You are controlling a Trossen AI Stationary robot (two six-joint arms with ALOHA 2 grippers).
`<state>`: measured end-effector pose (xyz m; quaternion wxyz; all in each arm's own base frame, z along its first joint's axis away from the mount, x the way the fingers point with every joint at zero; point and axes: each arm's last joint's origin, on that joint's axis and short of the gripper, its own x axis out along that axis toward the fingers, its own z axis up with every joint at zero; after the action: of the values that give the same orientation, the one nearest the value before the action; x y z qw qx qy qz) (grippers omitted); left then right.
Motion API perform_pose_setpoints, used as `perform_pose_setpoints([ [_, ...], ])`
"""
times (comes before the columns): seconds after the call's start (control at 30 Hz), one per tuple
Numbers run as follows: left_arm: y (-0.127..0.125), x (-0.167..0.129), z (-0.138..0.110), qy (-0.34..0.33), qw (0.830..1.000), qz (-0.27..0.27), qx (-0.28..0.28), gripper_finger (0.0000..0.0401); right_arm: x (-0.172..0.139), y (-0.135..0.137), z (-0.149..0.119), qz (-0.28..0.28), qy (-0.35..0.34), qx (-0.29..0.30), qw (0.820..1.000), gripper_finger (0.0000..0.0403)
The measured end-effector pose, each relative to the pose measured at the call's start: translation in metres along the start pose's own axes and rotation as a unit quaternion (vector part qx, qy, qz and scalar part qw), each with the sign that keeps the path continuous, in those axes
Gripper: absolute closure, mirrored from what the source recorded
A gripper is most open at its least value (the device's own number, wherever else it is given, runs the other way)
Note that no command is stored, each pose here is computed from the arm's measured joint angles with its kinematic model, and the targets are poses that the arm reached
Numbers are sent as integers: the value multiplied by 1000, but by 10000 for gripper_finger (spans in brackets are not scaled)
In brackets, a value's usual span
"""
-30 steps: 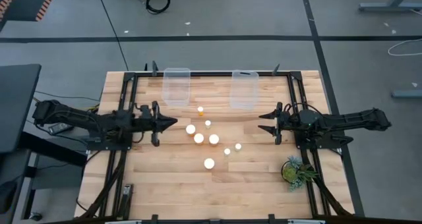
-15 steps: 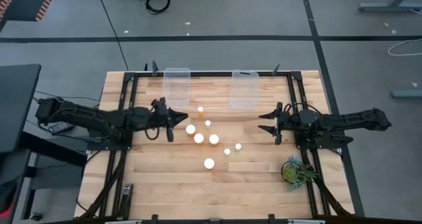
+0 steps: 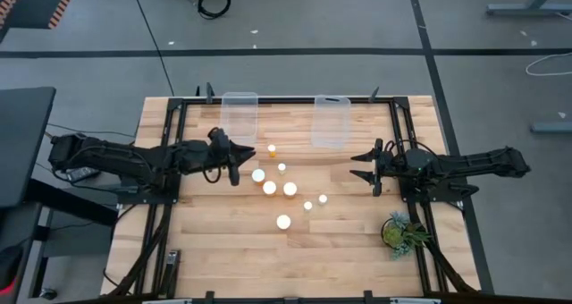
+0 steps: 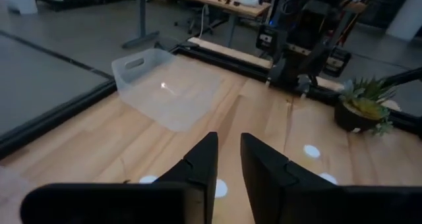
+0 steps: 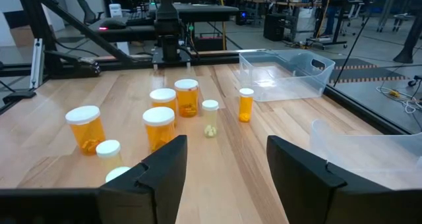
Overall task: Pick and place medicine bottles into bin by pill shape (circle, oval)
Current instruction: Put the orange capsule bottle into the left transparent bin
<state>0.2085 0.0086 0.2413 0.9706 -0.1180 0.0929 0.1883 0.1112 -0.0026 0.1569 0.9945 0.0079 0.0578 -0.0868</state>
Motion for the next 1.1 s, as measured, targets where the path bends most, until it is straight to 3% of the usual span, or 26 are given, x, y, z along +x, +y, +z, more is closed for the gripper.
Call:
perform_pose_setpoints([
  [0.37,5,0,-7,37,998,43,-41,262,0,0,0,0,0,0,1000,187],
  [0.73,-1,-14,34,142,983,95,-63,249,0,0,0,0,0,0,1000,187],
  [1.1,-5,-17,47,192,972,91,-104,197,0,0,0,0,0,0,1000,187],
])
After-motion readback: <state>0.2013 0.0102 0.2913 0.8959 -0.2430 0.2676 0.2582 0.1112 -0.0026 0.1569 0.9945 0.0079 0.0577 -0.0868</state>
